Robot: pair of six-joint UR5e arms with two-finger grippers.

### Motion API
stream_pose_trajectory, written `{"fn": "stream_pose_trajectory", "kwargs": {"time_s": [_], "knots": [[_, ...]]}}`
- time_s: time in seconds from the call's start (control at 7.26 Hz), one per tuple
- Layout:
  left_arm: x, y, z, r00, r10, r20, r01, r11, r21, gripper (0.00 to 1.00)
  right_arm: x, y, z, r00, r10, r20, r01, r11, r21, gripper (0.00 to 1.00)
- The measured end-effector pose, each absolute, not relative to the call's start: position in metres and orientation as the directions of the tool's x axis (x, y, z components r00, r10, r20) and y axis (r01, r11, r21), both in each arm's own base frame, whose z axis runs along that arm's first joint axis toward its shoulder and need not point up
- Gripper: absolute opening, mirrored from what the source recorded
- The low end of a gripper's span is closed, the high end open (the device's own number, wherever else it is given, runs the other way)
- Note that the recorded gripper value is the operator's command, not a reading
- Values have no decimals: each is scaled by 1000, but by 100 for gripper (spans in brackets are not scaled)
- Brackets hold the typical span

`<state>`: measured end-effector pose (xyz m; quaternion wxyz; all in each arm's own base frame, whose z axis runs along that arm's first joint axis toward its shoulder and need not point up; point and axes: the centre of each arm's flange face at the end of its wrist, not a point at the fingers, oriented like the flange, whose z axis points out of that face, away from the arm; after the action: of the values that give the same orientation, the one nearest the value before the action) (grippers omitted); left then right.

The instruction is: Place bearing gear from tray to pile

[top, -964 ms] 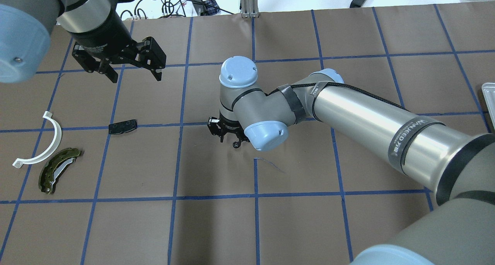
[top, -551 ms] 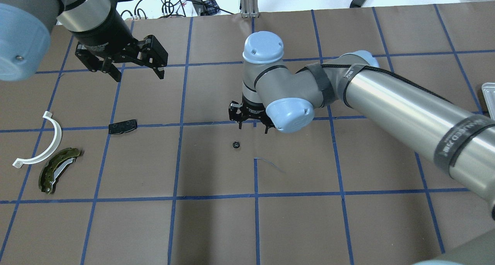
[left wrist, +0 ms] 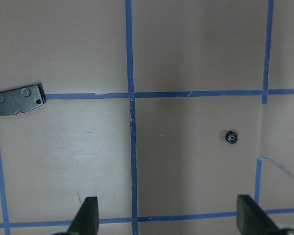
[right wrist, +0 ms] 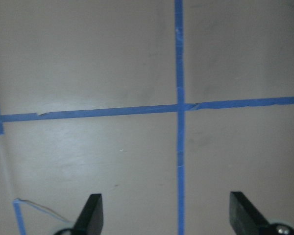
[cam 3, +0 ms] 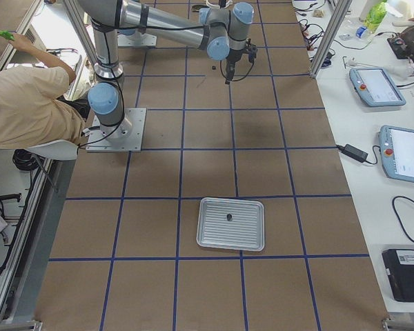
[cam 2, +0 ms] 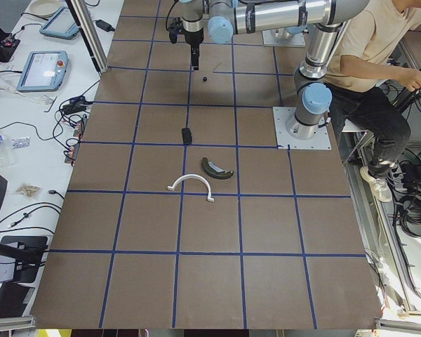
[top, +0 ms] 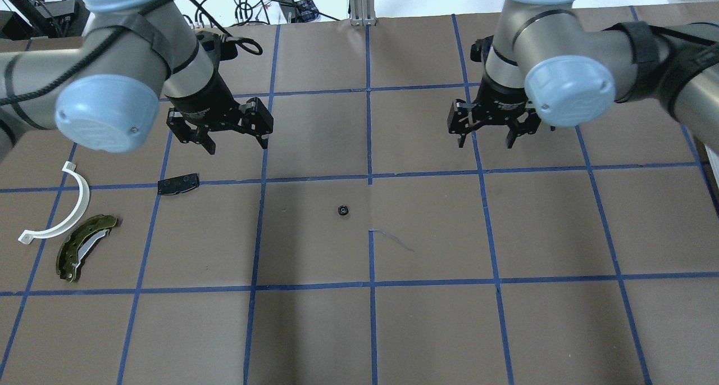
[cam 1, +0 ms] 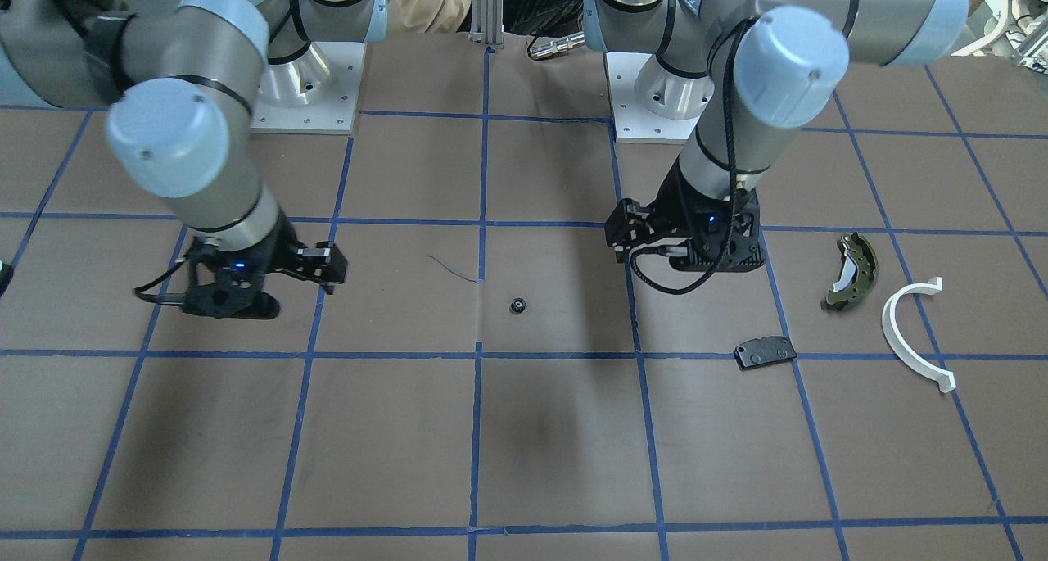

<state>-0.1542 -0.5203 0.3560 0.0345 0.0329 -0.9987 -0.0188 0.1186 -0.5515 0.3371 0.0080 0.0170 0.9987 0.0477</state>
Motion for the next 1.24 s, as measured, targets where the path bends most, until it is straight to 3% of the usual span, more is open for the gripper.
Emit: {"fn": "stream_pose_trajectory", "kwargs": {"time_s": [0.41,1.24], "knots": [[-232,-522,274,-983,-166,80,-165,986,22,100,-58,-560,343,-996,-77,-42,-80,994,74,91],[-310,-481,183,-996,-82,47,-79,995,67,100,-313,-525,309,-948,-319,14,-318,948,32,86]]}}
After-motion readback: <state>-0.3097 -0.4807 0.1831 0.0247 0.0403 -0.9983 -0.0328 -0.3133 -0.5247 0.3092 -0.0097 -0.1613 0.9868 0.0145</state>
